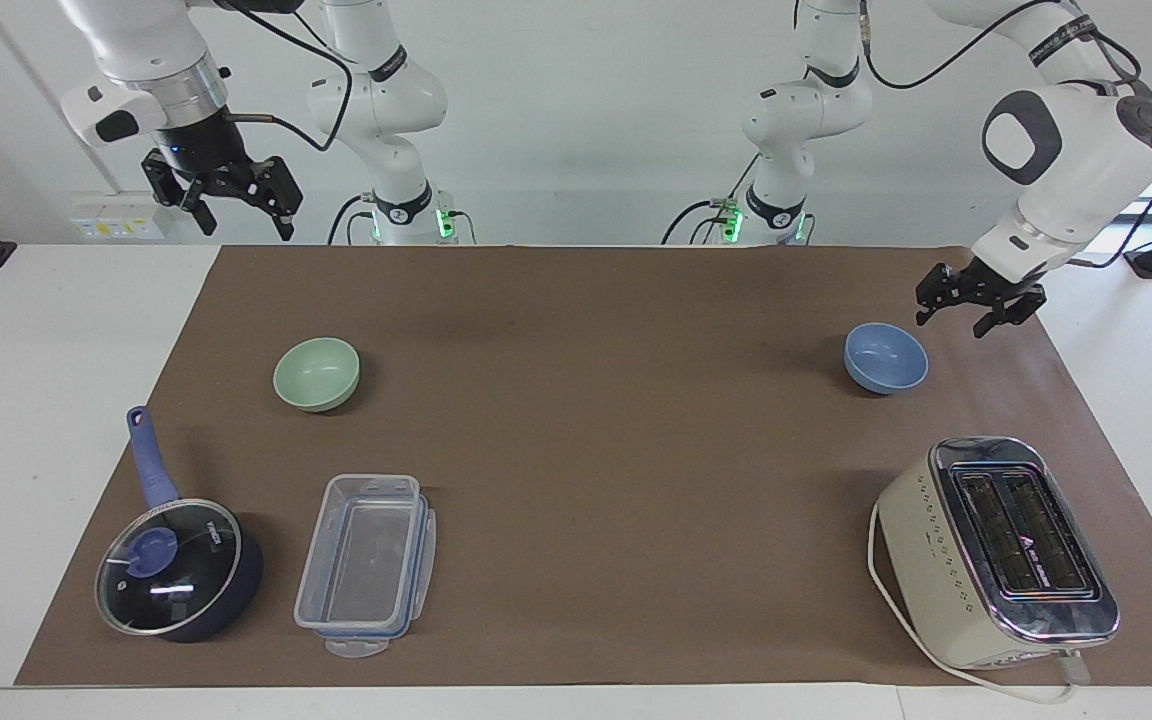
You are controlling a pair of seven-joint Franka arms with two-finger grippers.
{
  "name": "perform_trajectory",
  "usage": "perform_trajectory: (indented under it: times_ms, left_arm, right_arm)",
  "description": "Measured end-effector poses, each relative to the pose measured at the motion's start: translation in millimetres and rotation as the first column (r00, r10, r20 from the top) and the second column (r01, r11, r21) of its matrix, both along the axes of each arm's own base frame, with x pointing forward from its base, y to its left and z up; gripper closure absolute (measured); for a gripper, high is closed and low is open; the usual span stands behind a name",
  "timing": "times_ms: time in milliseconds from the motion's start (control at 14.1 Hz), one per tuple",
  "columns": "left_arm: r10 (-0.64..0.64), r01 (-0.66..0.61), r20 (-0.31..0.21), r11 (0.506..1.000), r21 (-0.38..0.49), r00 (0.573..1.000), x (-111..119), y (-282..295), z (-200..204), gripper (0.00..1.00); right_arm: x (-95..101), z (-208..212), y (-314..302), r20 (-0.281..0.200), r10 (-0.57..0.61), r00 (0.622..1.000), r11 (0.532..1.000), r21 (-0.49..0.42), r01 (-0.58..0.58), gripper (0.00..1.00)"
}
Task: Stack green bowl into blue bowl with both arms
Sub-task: 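Move the left gripper down to the rim of the blue bowl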
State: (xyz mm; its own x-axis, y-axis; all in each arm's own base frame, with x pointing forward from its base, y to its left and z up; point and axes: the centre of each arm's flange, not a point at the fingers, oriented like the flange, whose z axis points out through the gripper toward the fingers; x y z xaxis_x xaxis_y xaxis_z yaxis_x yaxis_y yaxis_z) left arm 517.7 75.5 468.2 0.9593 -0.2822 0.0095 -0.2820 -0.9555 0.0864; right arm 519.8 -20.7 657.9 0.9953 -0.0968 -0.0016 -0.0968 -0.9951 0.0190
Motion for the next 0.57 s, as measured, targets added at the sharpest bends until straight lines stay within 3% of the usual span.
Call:
perform_trajectory:
  times_ms: [355,568]
  left_arm:
    - [-0.016,0.017,0.014,0.998,-0.058,1.0,-17.1,41.0,-87.3,0.22]
    - [0.021,-0.019,0.025,0.997,-0.08,0.999,-18.4,51.9,-107.1,0.3]
  right_arm:
    - [0.0,0.0,0.0,0.0,0.0,1.0,1.0,0.0,0.0,0.0]
    - [0.0,0.0,0.0,0.0,0.0,1.0,1.0,0.0,0.0,0.0]
